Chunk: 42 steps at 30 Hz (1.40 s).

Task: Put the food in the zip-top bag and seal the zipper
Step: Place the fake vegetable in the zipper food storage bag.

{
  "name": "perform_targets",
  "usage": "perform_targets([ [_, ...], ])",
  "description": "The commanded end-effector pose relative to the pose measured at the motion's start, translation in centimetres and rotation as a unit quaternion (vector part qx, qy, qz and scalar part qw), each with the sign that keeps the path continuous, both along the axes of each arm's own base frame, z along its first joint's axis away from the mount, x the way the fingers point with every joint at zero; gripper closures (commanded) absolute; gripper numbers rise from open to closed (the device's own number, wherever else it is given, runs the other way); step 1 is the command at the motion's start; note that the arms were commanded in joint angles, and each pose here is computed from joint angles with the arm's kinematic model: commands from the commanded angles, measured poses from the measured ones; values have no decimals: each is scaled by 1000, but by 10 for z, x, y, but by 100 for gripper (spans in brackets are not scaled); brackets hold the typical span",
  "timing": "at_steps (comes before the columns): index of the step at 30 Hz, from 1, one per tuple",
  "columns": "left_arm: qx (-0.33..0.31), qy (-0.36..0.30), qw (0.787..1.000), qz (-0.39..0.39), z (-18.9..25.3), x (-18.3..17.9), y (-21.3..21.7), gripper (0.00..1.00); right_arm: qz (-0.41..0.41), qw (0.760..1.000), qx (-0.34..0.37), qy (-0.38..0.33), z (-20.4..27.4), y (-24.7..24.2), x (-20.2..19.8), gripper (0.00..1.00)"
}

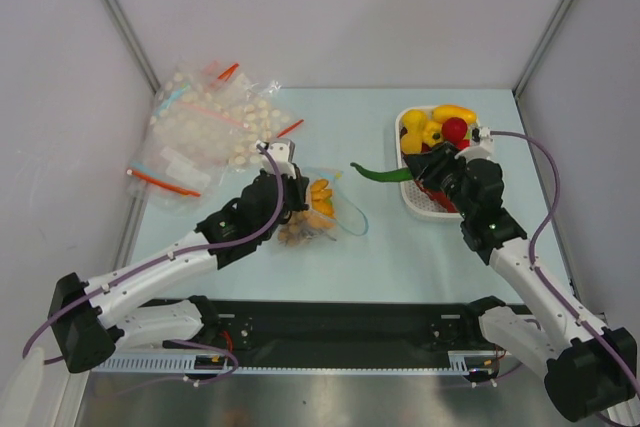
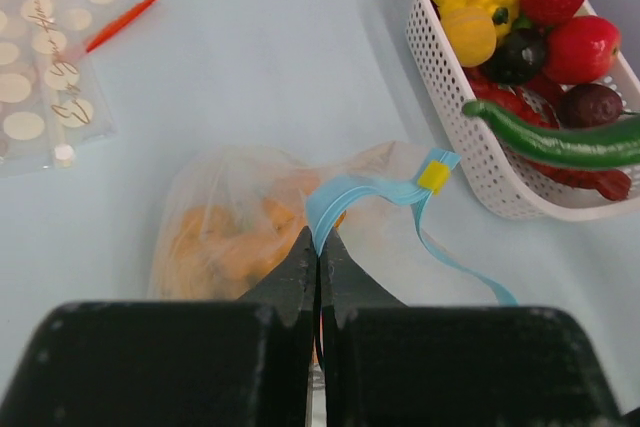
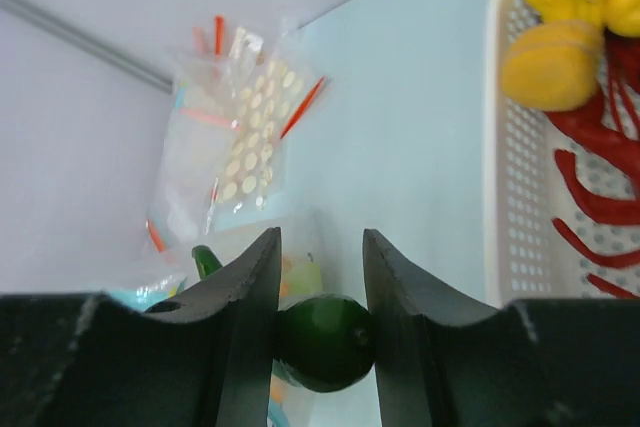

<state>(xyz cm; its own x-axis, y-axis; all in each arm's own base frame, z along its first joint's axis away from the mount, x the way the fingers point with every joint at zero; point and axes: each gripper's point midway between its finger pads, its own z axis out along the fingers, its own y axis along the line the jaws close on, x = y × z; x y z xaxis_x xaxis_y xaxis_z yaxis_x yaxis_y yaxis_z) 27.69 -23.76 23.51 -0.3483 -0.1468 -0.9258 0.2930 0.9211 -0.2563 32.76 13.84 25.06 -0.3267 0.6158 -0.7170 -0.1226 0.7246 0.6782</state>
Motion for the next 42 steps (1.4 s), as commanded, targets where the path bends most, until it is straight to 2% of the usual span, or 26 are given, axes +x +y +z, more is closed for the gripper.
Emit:
perform_targets([
  [1,-2,-40,999,31,23,8,14,100,101,989,-29,-100,50,28,-14,98],
  [8,10,-38,999,29,21,9,14,100,200,965,-51,-162,75,52,-41,98],
  [12,16,-29,999,20,18,8,9,99,233,956,-65,-167,76,68,-46,98],
  [23,10,-17,1000,-12,19,2,-1,100,249,946,-140,-154,58,111,-49,99],
  [34,-28,-14,998,-52,33,-15,-6,100,239,934,-208,-164,47,139,-58,100],
  [42,-36,-13,998,-44,36,-17,-2,100,275,918,-205,-200,45,170,-81,100],
])
